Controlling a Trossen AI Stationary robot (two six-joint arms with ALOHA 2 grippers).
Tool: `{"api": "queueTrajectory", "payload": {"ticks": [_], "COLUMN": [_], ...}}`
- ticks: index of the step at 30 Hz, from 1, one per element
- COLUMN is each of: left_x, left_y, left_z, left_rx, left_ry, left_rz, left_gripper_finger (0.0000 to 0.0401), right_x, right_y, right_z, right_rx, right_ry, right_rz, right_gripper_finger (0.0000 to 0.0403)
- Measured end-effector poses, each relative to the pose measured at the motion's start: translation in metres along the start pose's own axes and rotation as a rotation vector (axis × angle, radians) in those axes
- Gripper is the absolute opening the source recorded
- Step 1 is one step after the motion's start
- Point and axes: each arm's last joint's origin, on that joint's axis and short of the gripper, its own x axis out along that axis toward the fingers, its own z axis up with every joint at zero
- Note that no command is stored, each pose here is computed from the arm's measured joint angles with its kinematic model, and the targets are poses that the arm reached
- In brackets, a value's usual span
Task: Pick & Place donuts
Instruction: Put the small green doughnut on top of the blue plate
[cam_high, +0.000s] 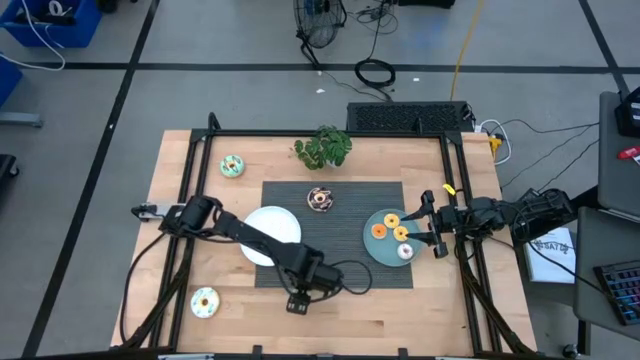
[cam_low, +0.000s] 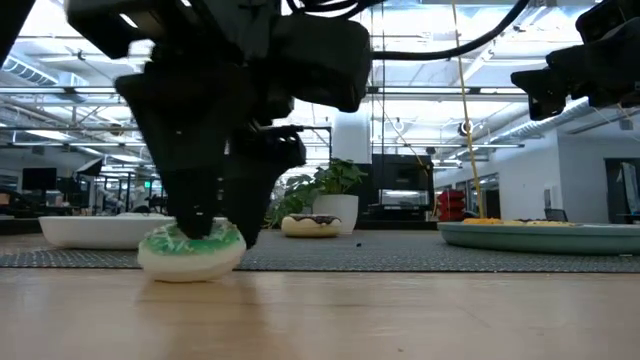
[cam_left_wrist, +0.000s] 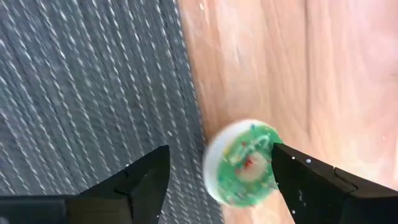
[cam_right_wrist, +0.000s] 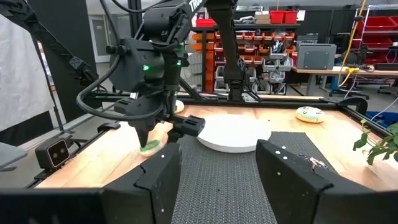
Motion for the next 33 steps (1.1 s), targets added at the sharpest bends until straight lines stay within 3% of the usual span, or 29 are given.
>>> {"api": "queueTrajectory", "payload": {"ticks": [10, 19, 33], "left_x": [0.001, -0.002, -0.001], "left_y": [-0.004, 0.007, -0.003], "left_z": [-0.002, -0.002, -0.007], "left_rx": [-0.009, -0.071, -0.094], "left_ry": [0.011, 0.032, 0.068], "left_rz": [-0.001, -0.015, -0.026], "left_gripper_finger": [0.0269, 0.0259, 0.0253], "right_x": [0.000, 0.000, 0.000], "right_y": [0.000, 0.000, 0.000], "right_z": [0.000, 0.000, 0.000], "right_rx": [0.000, 0.000, 0.000], "right_ry": [0.000, 0.000, 0.000], "right_rz": [0.000, 0.000, 0.000], "right_gripper_finger": [0.0197, 0.0196, 0.0197]}}
